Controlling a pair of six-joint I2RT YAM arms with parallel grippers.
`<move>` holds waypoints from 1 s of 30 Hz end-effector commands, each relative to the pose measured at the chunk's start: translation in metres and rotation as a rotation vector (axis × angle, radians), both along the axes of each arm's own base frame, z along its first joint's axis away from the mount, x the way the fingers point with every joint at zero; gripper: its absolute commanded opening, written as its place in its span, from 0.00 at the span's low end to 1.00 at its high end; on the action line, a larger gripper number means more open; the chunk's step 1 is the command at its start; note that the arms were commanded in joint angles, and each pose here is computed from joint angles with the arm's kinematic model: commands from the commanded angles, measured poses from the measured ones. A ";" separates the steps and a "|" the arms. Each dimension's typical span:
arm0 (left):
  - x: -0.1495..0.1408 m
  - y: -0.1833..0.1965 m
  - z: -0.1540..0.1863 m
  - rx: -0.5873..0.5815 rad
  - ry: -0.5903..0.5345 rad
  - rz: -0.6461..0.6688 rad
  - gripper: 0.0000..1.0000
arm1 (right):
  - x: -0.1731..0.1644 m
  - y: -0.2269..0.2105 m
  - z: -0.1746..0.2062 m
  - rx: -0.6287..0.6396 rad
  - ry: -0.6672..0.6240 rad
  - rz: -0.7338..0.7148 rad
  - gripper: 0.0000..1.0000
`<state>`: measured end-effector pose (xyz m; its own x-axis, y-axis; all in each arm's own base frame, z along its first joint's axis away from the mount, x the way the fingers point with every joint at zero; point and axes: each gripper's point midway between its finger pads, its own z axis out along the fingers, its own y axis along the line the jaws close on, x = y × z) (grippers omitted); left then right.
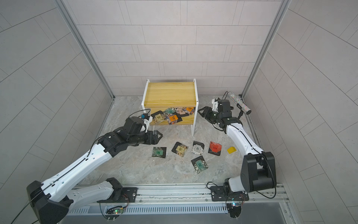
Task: Remove the tea bags from the shelf
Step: Pick up the tea bag from the shelf.
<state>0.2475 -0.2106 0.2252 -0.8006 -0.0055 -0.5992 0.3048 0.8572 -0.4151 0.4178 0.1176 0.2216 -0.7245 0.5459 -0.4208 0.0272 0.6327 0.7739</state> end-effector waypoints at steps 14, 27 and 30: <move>0.007 0.003 0.012 0.017 -0.055 0.023 0.84 | 0.067 0.024 -0.012 0.150 0.010 0.006 0.57; 0.005 0.008 0.009 0.028 -0.050 0.038 0.83 | 0.078 0.040 -0.028 0.147 0.041 0.021 0.42; 0.004 0.010 0.009 0.027 -0.052 0.040 0.84 | 0.078 0.039 -0.031 0.147 0.046 0.017 0.36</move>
